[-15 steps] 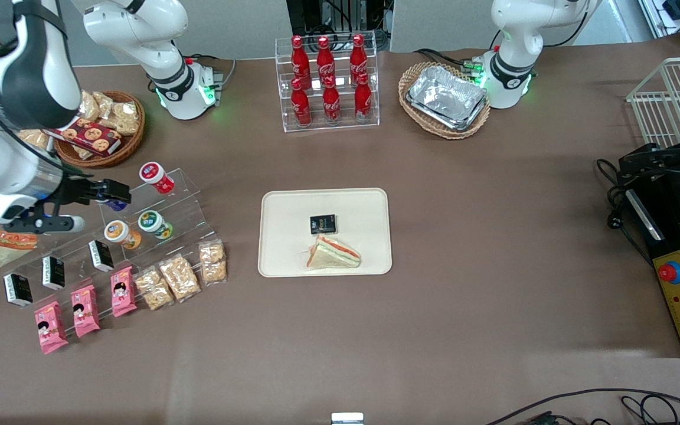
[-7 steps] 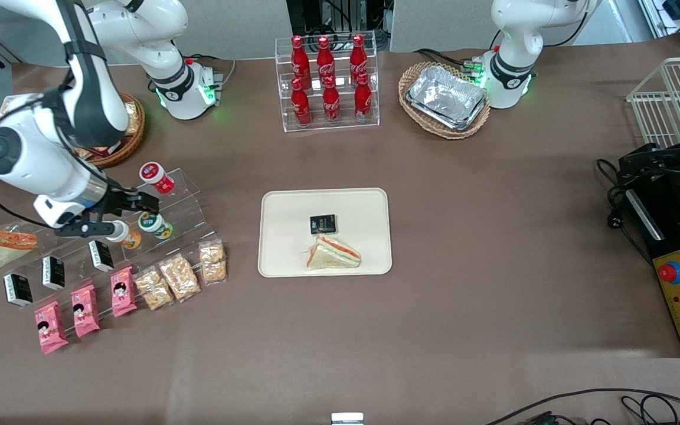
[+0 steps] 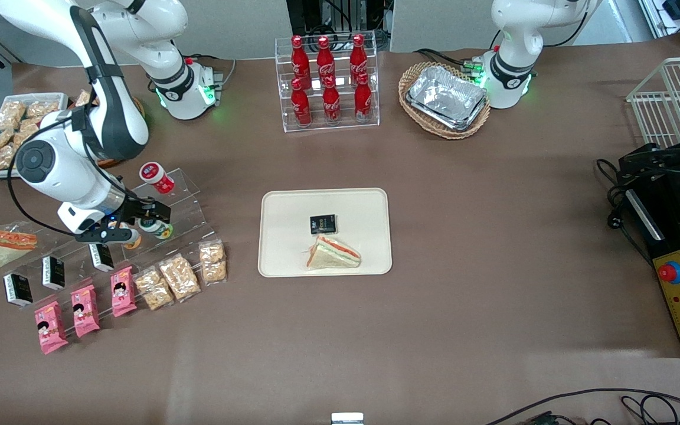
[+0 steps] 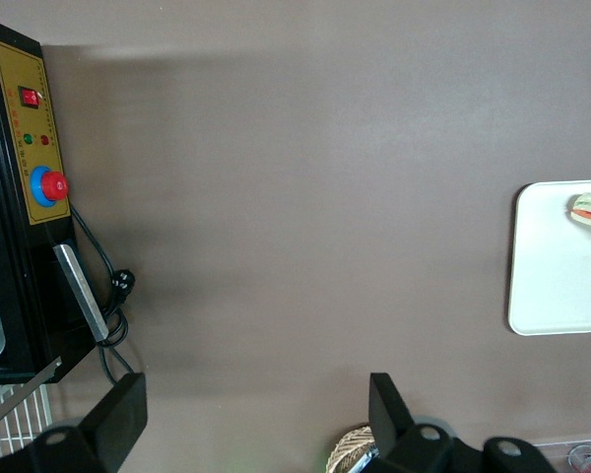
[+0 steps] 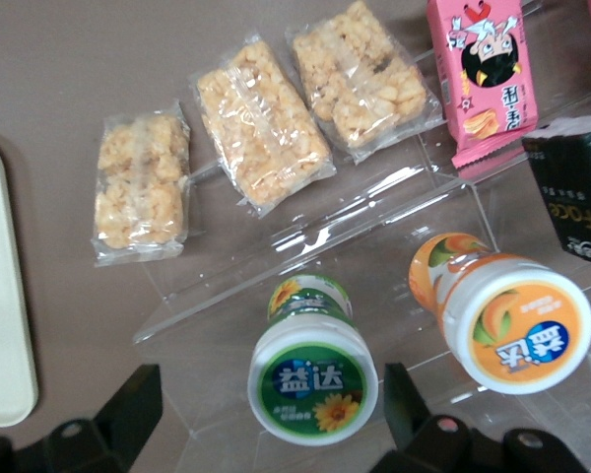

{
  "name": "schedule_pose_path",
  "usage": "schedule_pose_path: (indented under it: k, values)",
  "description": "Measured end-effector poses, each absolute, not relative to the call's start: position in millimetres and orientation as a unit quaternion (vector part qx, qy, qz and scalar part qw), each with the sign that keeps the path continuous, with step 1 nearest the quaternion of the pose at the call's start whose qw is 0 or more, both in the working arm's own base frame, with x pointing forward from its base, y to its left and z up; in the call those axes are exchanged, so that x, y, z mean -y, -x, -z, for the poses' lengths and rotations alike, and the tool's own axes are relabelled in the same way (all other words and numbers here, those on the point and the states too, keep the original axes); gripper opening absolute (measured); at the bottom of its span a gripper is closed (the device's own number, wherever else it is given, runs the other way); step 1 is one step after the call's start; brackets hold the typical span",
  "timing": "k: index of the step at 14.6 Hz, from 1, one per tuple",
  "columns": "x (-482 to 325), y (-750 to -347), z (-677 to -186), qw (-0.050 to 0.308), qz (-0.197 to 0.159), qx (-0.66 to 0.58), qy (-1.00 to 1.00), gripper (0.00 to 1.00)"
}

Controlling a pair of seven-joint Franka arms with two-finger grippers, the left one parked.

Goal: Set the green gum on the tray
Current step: 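Lower the right gripper around the green-lidded gum bottle and close it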

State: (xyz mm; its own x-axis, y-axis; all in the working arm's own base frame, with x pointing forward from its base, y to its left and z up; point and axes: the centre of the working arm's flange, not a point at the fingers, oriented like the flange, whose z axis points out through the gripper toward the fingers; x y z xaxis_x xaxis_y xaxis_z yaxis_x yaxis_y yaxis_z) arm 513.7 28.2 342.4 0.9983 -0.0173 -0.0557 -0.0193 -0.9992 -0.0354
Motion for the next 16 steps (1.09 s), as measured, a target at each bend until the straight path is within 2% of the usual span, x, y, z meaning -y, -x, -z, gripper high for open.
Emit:
schedule_pose_path:
  k: [6, 7, 8, 10, 13, 16]
  values:
    - [-27, -505, -325, 0.017, -0.033, -0.002, 0.999, 0.98]
    - [-27, -505, -325, 0.017, -0.033, 0.001, 0.999, 0.95]
    - [-27, -505, -325, 0.017, -0.032, 0.004, 0.999, 0.86]
    - [-26, -506, -324, 0.017, -0.031, 0.014, 0.999, 0.85]
    - [-22, -507, -322, 0.017, -0.029, 0.027, 0.999, 0.59]
    - [-20, -507, -322, 0.018, -0.028, 0.047, 0.998, 0.59]
